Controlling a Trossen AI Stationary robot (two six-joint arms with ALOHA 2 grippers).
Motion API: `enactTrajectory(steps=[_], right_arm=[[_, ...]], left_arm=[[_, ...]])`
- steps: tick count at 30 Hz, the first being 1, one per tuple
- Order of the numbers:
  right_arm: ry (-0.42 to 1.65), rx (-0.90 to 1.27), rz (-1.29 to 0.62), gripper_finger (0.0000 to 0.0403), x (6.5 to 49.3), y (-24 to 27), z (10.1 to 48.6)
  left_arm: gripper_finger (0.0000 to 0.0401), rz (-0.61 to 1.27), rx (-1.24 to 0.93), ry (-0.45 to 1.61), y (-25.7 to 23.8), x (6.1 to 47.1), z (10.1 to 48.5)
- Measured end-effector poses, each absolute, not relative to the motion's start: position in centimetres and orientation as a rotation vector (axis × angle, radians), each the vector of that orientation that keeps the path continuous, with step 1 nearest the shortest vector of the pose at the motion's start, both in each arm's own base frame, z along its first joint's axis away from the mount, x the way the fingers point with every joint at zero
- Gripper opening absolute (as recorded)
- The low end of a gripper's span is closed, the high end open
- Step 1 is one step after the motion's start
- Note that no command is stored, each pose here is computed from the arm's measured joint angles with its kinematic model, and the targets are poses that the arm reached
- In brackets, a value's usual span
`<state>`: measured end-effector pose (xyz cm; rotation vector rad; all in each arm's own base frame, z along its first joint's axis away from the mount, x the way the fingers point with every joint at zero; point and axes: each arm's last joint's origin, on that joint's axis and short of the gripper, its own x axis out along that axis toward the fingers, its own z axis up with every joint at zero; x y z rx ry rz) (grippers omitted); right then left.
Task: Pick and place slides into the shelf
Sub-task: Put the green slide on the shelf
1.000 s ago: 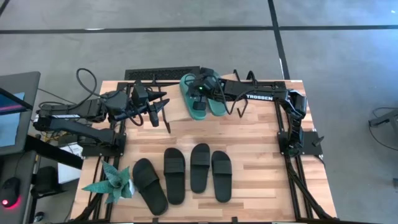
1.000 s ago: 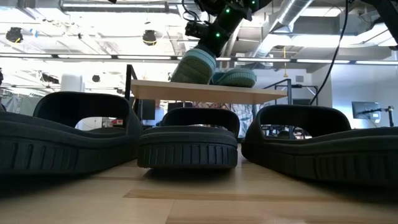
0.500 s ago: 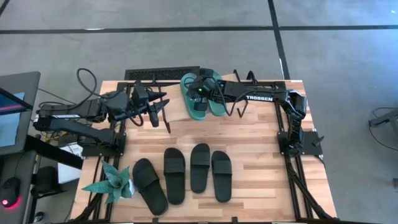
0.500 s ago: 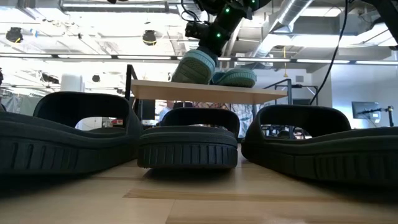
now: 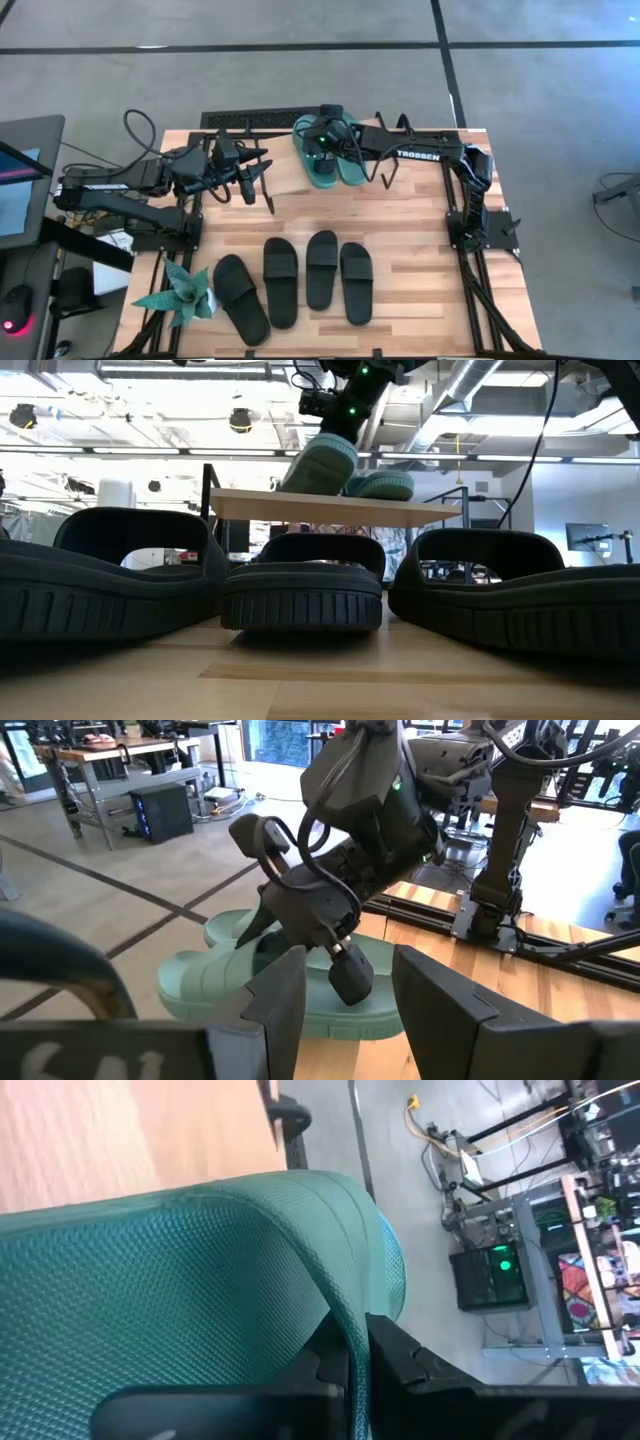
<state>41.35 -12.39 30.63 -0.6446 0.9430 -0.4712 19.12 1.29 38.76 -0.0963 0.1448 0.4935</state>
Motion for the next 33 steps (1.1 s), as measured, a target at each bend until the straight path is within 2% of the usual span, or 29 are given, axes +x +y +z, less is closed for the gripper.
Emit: enactTrajectory(steps=[9, 18, 33], right_arm=[[0.946, -0.626, -0.414, 0.0004, 41.32, -12.17, 30.37], [0.94, -0.602, -0.407, 0.0033, 41.25, -12.46, 30.35], [0.929, -0.505, -0.371, 0.0035, 40.99, -12.89, 30.11]], left_arm=[[0.0139, 0.493, -0.097, 0.144, 1.29, 19.12, 38.76], [0.0139, 0.494, -0.097, 0.144, 1.3, 19.13, 38.75], [0.0139, 0.493, -0.097, 0.144, 1.29, 19.13, 38.75]])
